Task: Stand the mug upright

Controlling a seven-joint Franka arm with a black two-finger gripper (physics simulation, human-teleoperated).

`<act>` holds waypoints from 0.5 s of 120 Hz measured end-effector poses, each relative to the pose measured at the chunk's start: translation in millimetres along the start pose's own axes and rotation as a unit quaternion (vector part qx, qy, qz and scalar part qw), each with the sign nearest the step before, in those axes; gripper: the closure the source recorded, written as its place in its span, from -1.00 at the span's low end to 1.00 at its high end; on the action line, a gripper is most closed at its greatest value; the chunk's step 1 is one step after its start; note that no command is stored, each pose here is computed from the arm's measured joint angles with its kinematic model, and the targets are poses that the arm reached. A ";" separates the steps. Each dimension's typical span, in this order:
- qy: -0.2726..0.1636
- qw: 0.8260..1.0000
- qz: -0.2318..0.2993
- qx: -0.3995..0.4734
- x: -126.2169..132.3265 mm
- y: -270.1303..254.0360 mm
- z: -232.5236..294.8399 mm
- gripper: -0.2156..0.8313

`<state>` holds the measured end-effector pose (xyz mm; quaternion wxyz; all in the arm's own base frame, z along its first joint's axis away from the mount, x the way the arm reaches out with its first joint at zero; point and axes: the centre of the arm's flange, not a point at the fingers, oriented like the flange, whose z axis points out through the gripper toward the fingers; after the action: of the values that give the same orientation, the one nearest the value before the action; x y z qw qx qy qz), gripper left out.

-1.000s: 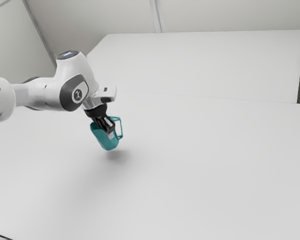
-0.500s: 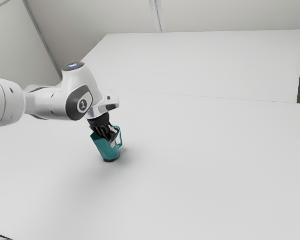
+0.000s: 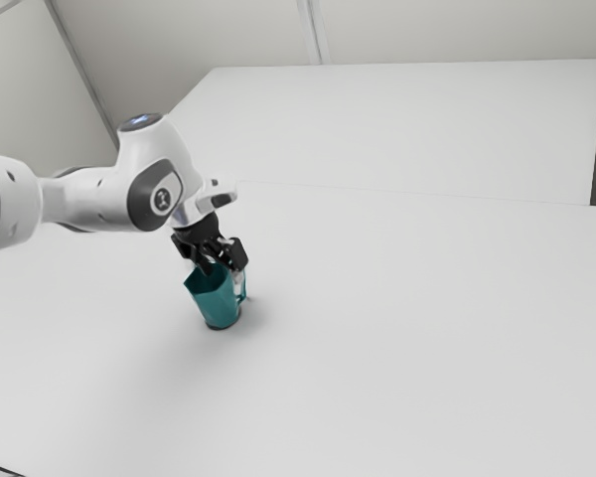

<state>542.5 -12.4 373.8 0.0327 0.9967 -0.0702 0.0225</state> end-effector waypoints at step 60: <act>0.043 0.998 0.038 0.020 68.0 23.1 -184.3 -0.56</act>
<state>599.0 -32.0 562.3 0.0148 0.9919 -0.1064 0.0678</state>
